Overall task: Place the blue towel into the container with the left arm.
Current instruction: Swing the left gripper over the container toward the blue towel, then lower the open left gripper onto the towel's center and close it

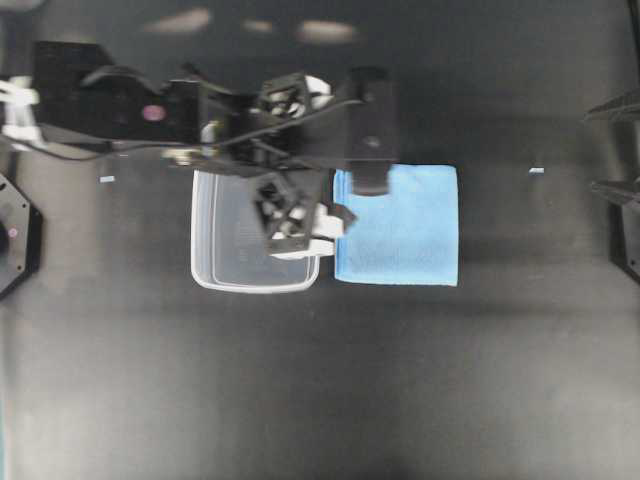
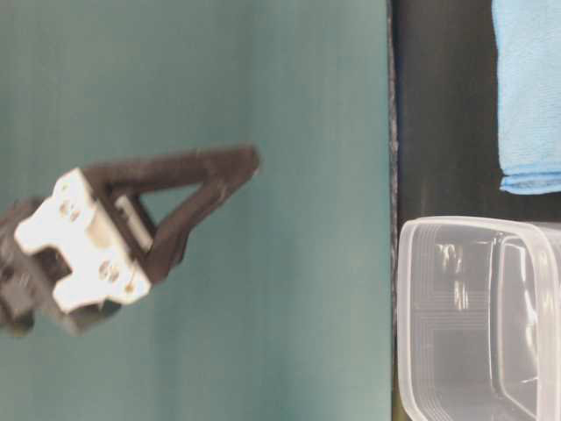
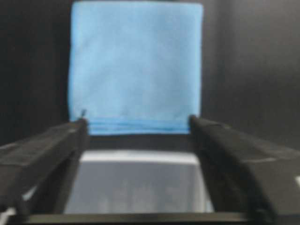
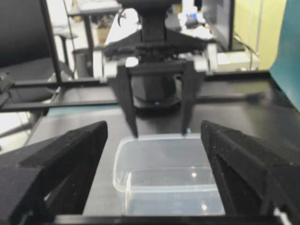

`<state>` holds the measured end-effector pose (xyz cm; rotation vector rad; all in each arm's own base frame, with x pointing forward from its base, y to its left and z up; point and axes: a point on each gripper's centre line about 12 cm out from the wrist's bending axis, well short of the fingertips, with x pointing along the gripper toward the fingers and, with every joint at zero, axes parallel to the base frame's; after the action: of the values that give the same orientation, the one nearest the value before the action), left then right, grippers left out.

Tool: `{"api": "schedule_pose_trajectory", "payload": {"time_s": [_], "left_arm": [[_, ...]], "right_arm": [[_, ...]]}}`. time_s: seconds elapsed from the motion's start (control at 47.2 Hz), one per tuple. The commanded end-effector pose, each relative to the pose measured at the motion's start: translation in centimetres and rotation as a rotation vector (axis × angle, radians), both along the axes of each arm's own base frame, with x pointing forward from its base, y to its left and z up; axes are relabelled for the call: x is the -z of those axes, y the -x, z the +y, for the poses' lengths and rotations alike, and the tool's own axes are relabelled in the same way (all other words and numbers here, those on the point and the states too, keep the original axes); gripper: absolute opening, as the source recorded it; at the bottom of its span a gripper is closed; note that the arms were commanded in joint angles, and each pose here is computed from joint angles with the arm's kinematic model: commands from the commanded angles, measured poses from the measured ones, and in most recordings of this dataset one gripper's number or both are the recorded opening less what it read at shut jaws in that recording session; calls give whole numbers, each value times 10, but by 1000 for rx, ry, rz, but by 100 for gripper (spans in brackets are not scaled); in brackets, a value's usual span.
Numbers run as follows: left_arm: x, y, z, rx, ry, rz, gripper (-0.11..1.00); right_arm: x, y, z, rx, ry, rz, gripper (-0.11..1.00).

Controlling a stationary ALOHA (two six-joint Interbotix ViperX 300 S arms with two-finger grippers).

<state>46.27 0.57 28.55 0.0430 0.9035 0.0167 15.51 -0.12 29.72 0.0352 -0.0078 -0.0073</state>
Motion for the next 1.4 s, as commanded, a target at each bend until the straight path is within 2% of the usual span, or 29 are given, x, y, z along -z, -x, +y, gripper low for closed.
{"api": "schedule_pose_trajectory", "payload": {"time_s": [0.0,0.17,0.424,0.7,1.124,1.251,1.378], "left_arm": [[-1,-19,1,3,-8,8,89],[38,-52,2,3,-10,138,90],[98,-81,10,-13,-8,234,90],[151,-86,10,-10,-7,312,90],[178,-85,6,-4,-6,353,87],[180,-83,7,-7,-5,361,78],[175,-83,5,-3,-6,364,51]], "right_arm": [[-7,2,0,0,-11,-26,77],[-12,9,1,-10,-11,-63,77],[-20,17,3,-22,-8,-110,77],[-19,17,4,-27,-13,-110,77],[-18,17,4,-27,-11,-106,77],[-17,17,4,-27,-10,-104,77],[-17,17,4,-27,-10,-103,77]]}}
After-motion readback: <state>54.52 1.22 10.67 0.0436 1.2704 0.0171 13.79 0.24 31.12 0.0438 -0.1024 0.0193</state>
